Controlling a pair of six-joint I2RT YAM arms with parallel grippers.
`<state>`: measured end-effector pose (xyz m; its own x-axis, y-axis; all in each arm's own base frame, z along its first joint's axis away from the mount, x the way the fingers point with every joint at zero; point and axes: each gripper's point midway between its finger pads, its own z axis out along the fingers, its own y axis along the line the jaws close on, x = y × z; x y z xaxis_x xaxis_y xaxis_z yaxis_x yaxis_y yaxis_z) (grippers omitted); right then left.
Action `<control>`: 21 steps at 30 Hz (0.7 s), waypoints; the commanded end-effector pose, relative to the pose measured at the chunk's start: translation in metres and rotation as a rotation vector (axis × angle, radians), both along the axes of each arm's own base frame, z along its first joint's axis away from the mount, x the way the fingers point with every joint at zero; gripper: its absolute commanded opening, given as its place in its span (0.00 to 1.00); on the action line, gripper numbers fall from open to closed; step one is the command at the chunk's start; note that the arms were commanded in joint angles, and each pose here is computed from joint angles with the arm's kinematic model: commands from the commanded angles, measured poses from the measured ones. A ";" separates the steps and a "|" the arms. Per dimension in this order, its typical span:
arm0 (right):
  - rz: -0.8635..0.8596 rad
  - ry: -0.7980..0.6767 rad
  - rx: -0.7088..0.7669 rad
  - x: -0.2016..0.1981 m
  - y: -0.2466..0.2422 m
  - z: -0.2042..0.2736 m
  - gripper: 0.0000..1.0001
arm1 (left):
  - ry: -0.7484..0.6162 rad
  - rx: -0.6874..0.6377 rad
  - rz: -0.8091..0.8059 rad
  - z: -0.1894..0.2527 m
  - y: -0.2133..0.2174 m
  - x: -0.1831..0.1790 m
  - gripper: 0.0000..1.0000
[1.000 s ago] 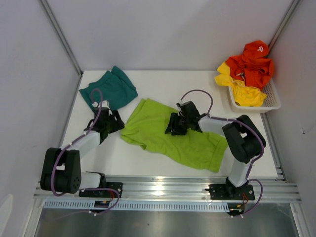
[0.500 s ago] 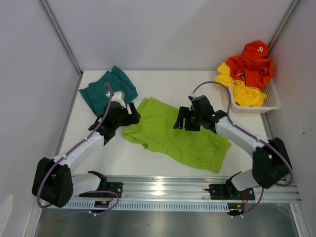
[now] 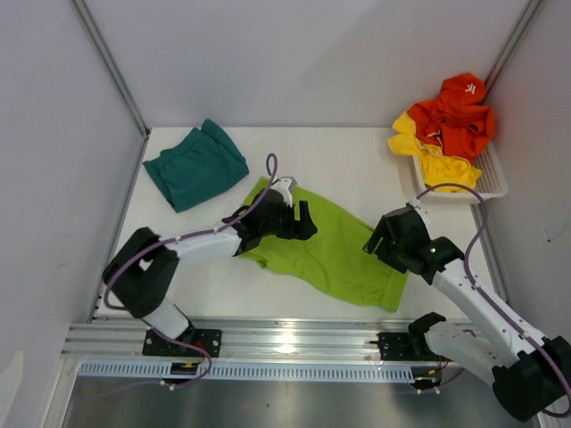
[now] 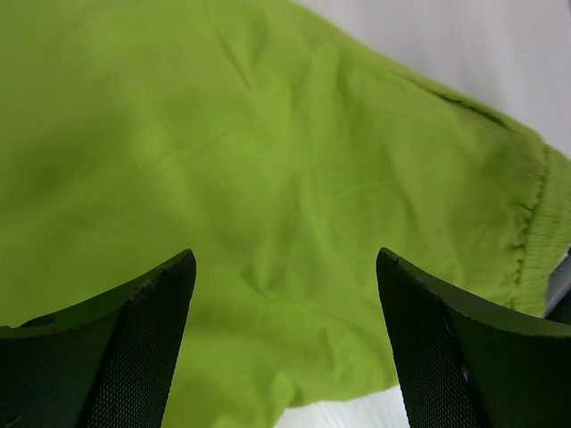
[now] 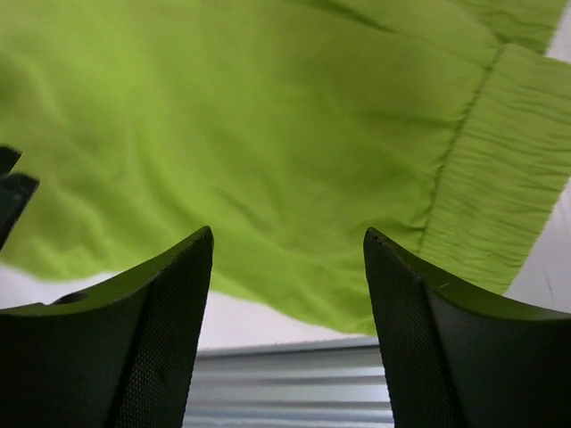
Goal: Fold and stack the shorts
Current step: Fold the shorts
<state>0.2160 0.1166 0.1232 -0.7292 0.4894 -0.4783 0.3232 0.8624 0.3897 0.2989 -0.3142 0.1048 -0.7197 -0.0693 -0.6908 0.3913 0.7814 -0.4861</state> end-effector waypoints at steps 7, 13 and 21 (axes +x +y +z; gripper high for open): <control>-0.110 0.185 -0.215 0.027 -0.021 -0.066 0.56 | 0.094 -0.031 0.021 -0.035 -0.021 0.021 0.84; -0.063 0.233 -0.203 0.061 0.001 -0.094 0.51 | 0.131 -0.026 0.083 -0.051 0.004 0.026 0.84; 0.104 0.229 -0.171 0.122 0.057 -0.108 0.45 | 0.119 0.051 0.210 -0.066 0.055 0.015 0.84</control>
